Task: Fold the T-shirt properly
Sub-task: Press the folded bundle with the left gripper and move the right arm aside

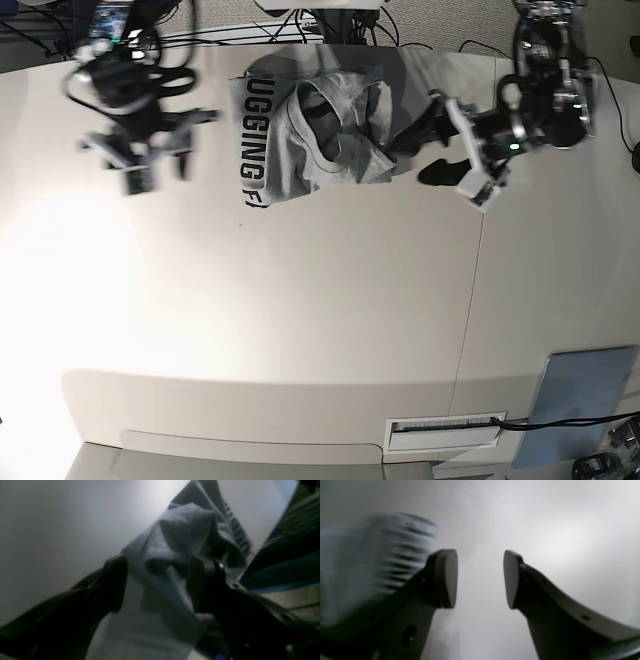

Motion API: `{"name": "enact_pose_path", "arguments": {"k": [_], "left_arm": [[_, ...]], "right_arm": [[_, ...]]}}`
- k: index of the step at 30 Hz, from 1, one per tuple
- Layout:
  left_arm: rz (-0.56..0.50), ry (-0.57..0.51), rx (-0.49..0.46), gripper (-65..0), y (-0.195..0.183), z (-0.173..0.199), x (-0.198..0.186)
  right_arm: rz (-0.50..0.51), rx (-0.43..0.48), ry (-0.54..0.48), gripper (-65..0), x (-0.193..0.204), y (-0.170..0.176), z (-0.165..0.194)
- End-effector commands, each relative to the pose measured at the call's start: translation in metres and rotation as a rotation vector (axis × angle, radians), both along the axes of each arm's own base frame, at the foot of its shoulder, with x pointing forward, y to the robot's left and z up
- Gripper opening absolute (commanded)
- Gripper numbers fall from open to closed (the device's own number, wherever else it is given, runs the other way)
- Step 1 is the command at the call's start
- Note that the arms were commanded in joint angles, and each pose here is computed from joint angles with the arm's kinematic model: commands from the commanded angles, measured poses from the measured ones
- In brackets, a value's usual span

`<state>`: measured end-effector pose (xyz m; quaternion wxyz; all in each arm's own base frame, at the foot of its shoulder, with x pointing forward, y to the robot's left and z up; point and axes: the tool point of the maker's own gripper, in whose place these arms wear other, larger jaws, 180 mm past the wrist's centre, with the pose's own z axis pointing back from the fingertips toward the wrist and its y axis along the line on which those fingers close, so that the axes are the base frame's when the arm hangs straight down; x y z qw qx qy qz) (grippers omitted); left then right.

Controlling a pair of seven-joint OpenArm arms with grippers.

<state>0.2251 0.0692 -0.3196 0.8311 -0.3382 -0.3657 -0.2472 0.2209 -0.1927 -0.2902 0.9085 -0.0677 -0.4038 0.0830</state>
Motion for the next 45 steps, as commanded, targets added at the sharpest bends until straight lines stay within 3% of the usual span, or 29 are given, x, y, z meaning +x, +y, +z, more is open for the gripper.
{"name": "enact_pose_path", "arguments": {"k": [1, 6, 14, 16, 19, 21, 25, 28, 35, 37, 41, 45], "left_arm": [[-0.005, -0.036, -0.024, -27.7, -0.009, 0.008, 0.003], [-0.066, -0.013, 0.000, -27.7, -0.049, -0.003, -0.003], [-0.071, -0.023, 0.120, -28.7, -0.070, -0.019, 0.001], [-0.079, -0.023, 0.115, -35.7, -0.073, -0.019, -0.001], [-0.044, -0.040, 0.100, -56.5, -0.069, -0.014, 0.007], [0.031, -0.049, 0.099, -62.9, -0.055, -0.011, 0.019], [0.229, -0.084, 0.161, -62.8, 0.000, -0.007, 0.049], [0.289, -0.079, 0.194, -60.7, 0.023, -0.008, 0.054], [0.256, -0.003, 0.258, -28.2, 0.029, -0.021, 0.042], [0.249, 0.023, 0.259, -27.4, 0.032, -0.023, 0.038], [0.216, 0.080, 0.130, -27.4, 0.034, -0.015, 0.022], [0.177, 0.166, 0.060, -27.4, 0.039, -0.020, -0.014]], "right_arm": [[-0.017, -0.022, -0.038, -35.8, 0.001, -0.011, 0.011], [-0.143, -0.073, -0.037, -35.8, -0.014, -0.060, 0.019], [-0.184, -0.068, -0.034, -35.8, -0.020, -0.072, 0.021], [-0.184, -0.068, -0.035, -35.8, -0.020, -0.072, 0.021], [-0.184, -0.068, -0.034, -35.8, -0.020, -0.072, 0.021], [-0.184, -0.068, -0.034, -35.8, -0.020, -0.072, 0.021], [-0.184, -0.068, -0.034, -35.8, -0.020, -0.072, 0.021], [-0.175, -0.047, -0.039, -35.8, -0.019, -0.068, 0.021], [-0.146, -0.029, -0.033, -35.8, -0.018, -0.062, 0.020], [-0.146, -0.030, -0.032, -35.8, -0.019, -0.063, 0.020], [-0.146, -0.030, -0.032, -35.8, -0.018, -0.063, 0.020], [-0.137, -0.048, -0.034, -35.8, -0.017, -0.066, 0.022]]}}
